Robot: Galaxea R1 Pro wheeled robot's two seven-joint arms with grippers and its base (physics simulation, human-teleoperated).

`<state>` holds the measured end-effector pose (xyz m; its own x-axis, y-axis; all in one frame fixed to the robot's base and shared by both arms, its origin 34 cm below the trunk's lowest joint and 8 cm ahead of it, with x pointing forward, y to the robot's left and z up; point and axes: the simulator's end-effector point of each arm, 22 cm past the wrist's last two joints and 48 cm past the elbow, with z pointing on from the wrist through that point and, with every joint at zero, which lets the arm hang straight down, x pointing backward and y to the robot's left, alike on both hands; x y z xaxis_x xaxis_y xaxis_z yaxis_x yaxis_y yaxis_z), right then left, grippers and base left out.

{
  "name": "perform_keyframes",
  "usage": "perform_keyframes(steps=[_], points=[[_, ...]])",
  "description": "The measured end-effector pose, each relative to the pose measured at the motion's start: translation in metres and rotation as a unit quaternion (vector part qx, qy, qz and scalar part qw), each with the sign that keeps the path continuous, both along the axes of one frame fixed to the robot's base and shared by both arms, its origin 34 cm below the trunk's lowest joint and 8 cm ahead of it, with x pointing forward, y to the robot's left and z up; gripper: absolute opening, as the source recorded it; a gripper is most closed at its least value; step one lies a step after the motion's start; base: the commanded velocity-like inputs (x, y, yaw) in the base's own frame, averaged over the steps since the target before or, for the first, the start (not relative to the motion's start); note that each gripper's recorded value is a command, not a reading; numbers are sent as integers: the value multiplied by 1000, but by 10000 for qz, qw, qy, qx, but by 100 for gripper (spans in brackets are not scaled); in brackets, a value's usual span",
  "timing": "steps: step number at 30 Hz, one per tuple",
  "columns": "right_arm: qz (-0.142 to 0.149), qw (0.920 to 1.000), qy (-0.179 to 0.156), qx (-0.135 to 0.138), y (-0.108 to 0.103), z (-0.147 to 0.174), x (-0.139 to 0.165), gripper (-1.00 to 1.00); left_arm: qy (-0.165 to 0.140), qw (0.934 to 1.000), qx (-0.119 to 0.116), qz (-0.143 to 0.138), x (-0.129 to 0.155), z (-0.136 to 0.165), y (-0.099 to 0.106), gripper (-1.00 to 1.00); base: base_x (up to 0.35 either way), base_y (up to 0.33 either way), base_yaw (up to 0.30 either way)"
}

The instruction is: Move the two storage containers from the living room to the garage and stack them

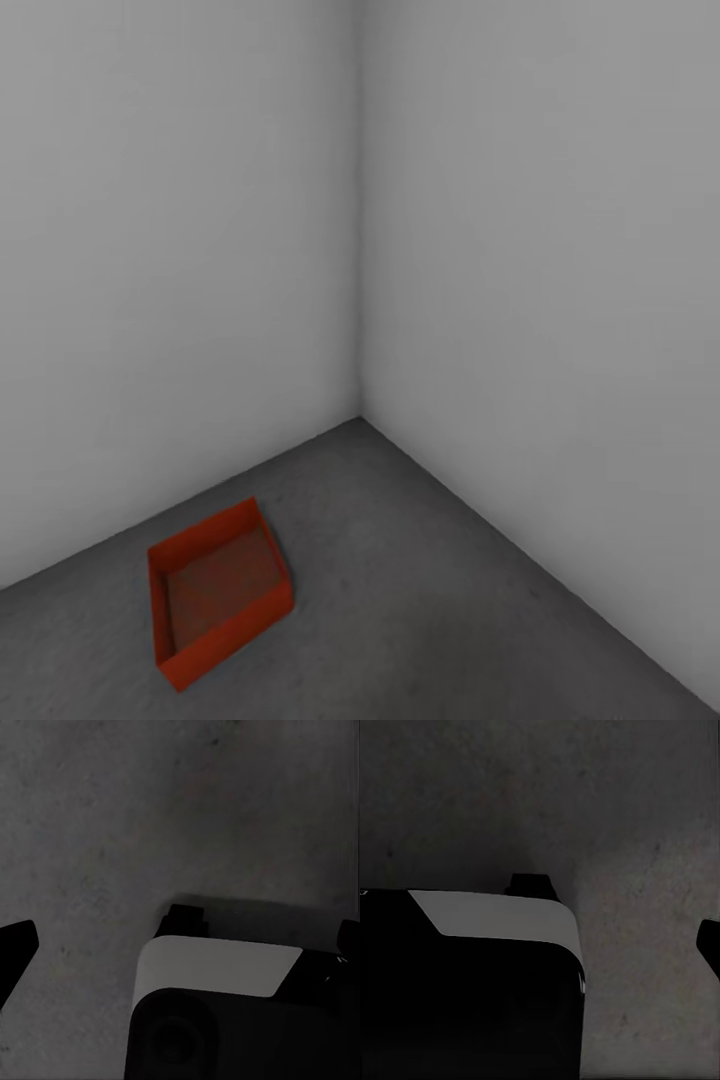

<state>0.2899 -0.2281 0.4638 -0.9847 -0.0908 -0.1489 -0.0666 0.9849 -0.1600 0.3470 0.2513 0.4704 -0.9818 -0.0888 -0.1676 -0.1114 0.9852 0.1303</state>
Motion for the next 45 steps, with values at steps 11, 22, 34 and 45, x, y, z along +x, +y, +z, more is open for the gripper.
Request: perform_keyframes(steps=[11, 22, 34, 45], points=[[-6, 10000, -70, 10, 1, 0, 3, 100, -1, 10000, 0, -5, 0, 0, 0, 100, 0, 0, -261], [-13, 10000, -65, 10, 0, 0, 3, 100, -2, 10000, 1, -7, 0, 0, 0, 100, 0, 0, -272], [-175, 9998, -50, 20, -1, 0, 1, 100, 0, 10000, 0, -6, 0, 0, 0, 100, 0, 0, -272], [-176, 9998, -50, 20, -1, 0, 1, 100, -1, 10000, -1, -8, 0, 0, 0, 100, 0, 0, -282]])
